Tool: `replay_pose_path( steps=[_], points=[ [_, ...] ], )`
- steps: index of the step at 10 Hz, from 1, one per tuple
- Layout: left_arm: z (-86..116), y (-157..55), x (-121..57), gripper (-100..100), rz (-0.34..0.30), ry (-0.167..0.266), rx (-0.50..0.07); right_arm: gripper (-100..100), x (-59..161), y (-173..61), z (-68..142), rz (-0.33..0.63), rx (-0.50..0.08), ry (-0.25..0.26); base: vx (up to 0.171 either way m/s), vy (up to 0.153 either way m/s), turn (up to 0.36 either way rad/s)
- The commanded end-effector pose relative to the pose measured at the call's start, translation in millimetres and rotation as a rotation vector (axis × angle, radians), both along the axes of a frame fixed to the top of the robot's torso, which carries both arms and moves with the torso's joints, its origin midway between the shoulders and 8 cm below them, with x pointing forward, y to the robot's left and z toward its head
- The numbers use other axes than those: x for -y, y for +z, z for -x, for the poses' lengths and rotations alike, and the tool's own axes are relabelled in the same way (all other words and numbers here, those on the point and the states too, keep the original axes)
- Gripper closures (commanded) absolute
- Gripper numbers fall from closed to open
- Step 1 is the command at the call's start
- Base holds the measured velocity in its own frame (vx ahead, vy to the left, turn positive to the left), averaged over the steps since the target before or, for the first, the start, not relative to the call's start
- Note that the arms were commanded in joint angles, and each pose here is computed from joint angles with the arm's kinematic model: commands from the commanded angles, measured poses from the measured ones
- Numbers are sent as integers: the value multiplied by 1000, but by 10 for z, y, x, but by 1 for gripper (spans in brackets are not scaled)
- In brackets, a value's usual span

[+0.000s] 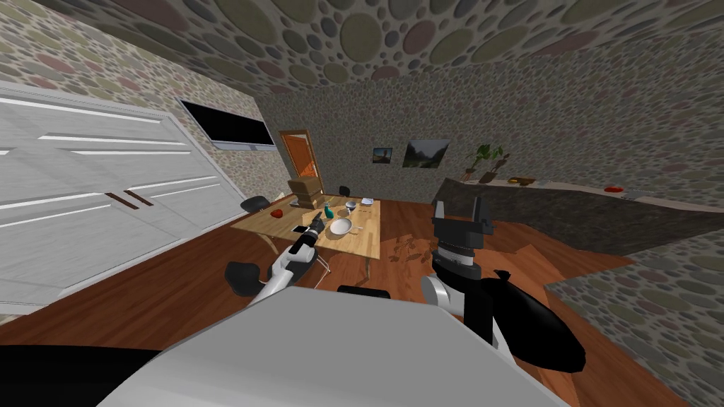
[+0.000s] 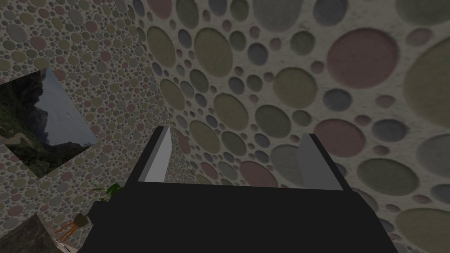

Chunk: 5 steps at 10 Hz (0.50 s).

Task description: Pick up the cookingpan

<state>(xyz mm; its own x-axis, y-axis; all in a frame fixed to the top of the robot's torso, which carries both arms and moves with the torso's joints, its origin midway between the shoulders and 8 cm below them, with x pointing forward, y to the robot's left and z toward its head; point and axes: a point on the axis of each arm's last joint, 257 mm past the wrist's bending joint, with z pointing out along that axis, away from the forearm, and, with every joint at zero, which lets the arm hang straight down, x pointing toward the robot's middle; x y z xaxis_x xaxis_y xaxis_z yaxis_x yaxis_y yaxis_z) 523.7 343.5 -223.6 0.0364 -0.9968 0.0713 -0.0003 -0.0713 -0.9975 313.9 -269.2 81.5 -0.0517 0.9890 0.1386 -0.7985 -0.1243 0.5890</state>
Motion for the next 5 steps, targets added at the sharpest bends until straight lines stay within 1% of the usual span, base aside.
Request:
replay_pose_path(
  steps=[1, 2, 3, 4, 5],
  points=[
    [-22, -90, -58, -100, 0, 7, -22, 0, 0, 0, 0, 0, 0, 0, -9, -20, 6],
    [-96, -193, -134, -100, 4, 17, -60, 0, 0, 0, 0, 0, 0, 0, -17, -43, -56],
    [-83, -275, -164, -100, 4, 23, -76, 0, 0, 0, 0, 0, 0, 0, -11, -43, -21],
    [-159, -337, -230, -100, 10, 31, -108, 0, 0, 0, 0, 0, 0, 0, -7, -54, -41],
    [-133, -458, -276, -100, 10, 41, -131, 0, 0, 0, 0, 0, 0, 0, -2, -54, -30]
  ],
)
